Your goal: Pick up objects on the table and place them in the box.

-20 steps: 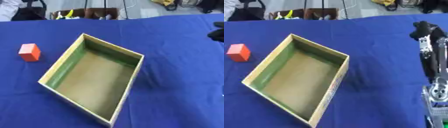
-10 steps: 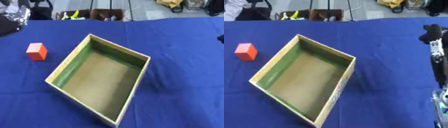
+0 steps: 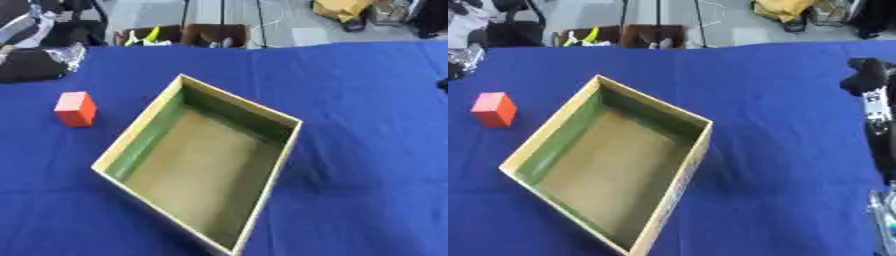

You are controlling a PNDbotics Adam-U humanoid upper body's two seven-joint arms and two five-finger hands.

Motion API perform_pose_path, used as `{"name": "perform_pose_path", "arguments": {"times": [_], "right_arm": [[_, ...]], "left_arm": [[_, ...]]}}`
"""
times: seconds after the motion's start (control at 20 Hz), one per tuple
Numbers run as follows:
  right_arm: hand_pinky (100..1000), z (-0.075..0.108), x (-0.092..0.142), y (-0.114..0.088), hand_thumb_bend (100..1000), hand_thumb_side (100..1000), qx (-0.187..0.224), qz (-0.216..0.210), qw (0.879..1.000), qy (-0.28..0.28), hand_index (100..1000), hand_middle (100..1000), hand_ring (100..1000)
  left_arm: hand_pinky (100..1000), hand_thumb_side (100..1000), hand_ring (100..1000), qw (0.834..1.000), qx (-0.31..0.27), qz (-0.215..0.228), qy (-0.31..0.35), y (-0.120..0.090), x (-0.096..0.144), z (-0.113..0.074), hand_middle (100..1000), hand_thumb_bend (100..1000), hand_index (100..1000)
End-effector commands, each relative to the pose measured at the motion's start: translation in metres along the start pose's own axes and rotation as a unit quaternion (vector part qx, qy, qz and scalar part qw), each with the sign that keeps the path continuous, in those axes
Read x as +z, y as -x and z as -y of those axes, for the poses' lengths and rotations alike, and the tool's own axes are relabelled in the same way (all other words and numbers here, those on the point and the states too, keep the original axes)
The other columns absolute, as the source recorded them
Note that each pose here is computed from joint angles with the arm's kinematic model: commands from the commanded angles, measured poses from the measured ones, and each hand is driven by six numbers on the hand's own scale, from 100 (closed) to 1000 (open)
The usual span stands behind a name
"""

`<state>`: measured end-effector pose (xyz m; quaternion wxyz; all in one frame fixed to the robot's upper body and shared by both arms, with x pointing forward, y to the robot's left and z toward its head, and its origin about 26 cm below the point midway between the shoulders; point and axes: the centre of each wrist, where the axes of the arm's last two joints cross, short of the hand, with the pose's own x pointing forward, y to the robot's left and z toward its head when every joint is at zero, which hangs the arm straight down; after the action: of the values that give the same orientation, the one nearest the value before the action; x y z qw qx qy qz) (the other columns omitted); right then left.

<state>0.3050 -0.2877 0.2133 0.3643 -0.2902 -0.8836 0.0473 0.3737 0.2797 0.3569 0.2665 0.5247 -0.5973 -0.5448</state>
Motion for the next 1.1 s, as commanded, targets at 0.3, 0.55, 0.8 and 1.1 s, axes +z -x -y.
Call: {"name": "perform_pose_path", "arguments": {"times": [0.3, 0.55, 0.8, 1.1], "right_arm": [[711, 0.005, -0.005, -0.005, 531, 1000, 0.007, 0.017, 1.000, -0.001, 748, 528, 650], [711, 0.006, -0.005, -0.005, 532, 1000, 0.009, 0.016, 1.000, -0.001, 748, 528, 650], [711, 0.006, -0.004, -0.004, 533, 1000, 0.009, 0.014, 1.000, -0.001, 748, 528, 650], [711, 0.005, -0.003, -0.003, 533, 1000, 0.009, 0.013, 1.000, -0.002, 748, 527, 650]], "left_arm": [[773, 793, 895, 0.994, -0.022, -0.030, 0.102, 0.021, -0.012, 0.004, 909, 263, 1000], [787, 821, 901, 0.989, -0.014, -0.030, 0.146, 0.032, -0.015, 0.008, 912, 392, 1000], [811, 728, 908, 0.979, -0.019, -0.043, 0.197, 0.040, -0.019, 0.015, 901, 530, 1000], [811, 575, 903, 0.964, -0.035, -0.062, 0.254, 0.046, -0.023, 0.020, 935, 419, 1000]]}}
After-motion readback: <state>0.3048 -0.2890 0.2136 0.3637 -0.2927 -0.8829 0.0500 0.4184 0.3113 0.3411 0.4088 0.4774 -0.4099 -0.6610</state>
